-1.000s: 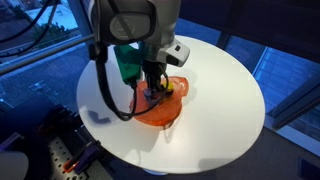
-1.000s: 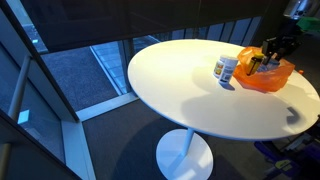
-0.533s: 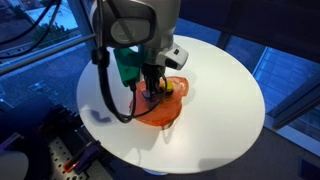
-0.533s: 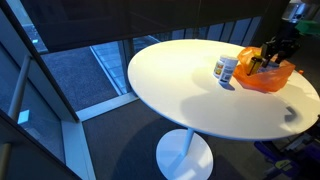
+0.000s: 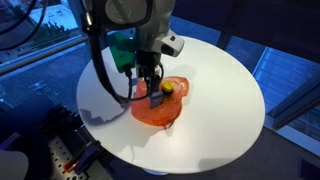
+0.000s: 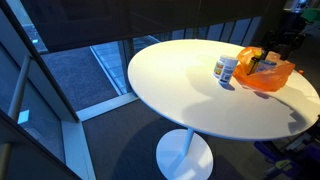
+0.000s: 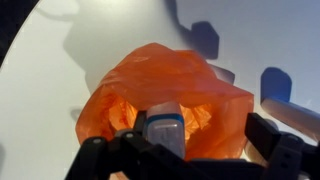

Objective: Put the white and blue container in the orange plastic.

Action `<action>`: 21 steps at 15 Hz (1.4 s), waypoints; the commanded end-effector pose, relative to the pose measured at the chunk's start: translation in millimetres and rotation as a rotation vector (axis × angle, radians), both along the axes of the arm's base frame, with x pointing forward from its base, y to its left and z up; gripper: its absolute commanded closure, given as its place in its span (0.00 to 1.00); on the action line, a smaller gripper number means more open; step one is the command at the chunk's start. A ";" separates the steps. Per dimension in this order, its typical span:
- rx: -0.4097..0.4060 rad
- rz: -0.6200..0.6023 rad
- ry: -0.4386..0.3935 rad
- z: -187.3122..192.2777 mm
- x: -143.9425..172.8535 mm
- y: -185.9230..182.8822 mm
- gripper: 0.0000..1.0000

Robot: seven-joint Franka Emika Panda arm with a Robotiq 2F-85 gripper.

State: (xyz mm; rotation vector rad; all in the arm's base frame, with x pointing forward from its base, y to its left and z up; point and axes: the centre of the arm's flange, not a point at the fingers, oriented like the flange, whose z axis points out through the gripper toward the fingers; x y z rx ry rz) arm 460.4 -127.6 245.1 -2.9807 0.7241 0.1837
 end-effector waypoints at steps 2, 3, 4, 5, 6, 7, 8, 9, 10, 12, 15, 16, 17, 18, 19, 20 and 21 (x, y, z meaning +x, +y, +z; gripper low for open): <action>0.042 0.057 0.038 46.6 10.2 19.2 0.00; 0.057 0.084 0.054 53.9 14.0 23.8 0.00; 0.067 0.106 0.066 60.4 18.3 27.9 0.00; 0.070 0.121 0.070 69.4 26.9 33.9 0.00; 0.075 0.129 0.075 76.7 32.8 39.3 0.00; 0.063 0.130 0.070 83.7 40.1 45.4 0.00; 0.056 0.128 0.071 90.4 47.6 53.0 0.00; 0.051 0.135 0.066 97.3 53.7 60.6 0.00; 0.048 0.139 0.063 103.7 58.7 69.6 0.00; 0.040 0.137 0.055 118.0 66.8 88.9 0.00; 0.026 0.106 0.068 141.1 74.3 116.2 0.00; 0.016 0.093 0.075 149.0 75.7 123.5 0.00; 0.006 0.085 0.078 157.7 75.9 130.1 0.00; -0.004 0.081 0.080 166.0 76.1 136.1 0.00; -0.015 0.079 0.070 177.3 74.9 141.7 0.00; -0.024 0.077 0.059 185.9 74.5 146.2 0.00; -0.037 0.074 0.046 194.9 73.8 149.5 0.00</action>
